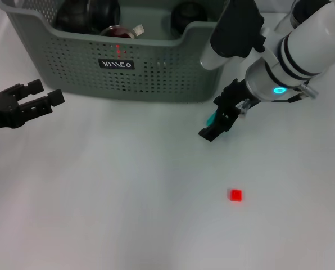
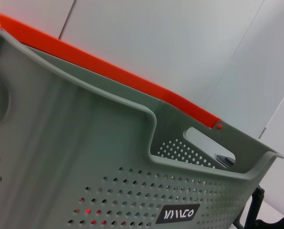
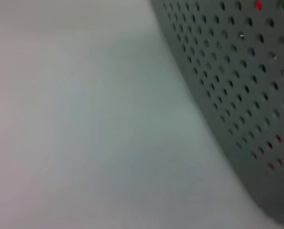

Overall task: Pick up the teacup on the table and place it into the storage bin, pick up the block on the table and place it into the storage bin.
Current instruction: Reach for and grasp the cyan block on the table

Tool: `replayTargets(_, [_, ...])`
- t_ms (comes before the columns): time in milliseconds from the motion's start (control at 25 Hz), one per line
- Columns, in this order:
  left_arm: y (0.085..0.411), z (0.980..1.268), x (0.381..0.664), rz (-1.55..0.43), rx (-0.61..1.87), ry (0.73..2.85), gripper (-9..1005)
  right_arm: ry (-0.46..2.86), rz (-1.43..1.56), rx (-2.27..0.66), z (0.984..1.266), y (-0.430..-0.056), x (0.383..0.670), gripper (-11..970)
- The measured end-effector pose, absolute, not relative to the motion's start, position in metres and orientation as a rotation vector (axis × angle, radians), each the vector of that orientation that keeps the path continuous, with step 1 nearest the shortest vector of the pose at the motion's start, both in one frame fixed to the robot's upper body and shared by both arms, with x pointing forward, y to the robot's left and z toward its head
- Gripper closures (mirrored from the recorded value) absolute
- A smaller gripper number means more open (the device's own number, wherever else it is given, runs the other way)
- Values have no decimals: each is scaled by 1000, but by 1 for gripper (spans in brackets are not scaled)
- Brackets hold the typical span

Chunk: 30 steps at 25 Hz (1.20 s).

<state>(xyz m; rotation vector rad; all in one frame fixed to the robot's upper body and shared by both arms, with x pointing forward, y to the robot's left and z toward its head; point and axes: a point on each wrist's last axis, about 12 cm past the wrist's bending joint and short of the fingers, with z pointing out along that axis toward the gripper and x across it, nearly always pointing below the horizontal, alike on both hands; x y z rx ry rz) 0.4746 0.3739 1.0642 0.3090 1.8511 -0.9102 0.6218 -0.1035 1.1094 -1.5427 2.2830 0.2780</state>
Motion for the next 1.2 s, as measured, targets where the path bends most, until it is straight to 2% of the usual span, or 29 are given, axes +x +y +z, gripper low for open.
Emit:
replayTargets(600, [373,1064,475,-913,309,1850,135,2409,325,-1413,1108,-104,623,14])
replayTargets(1200, [374,1063,475,-903,303,1856,135,2374,320,-1504,1104,-105,619,15])
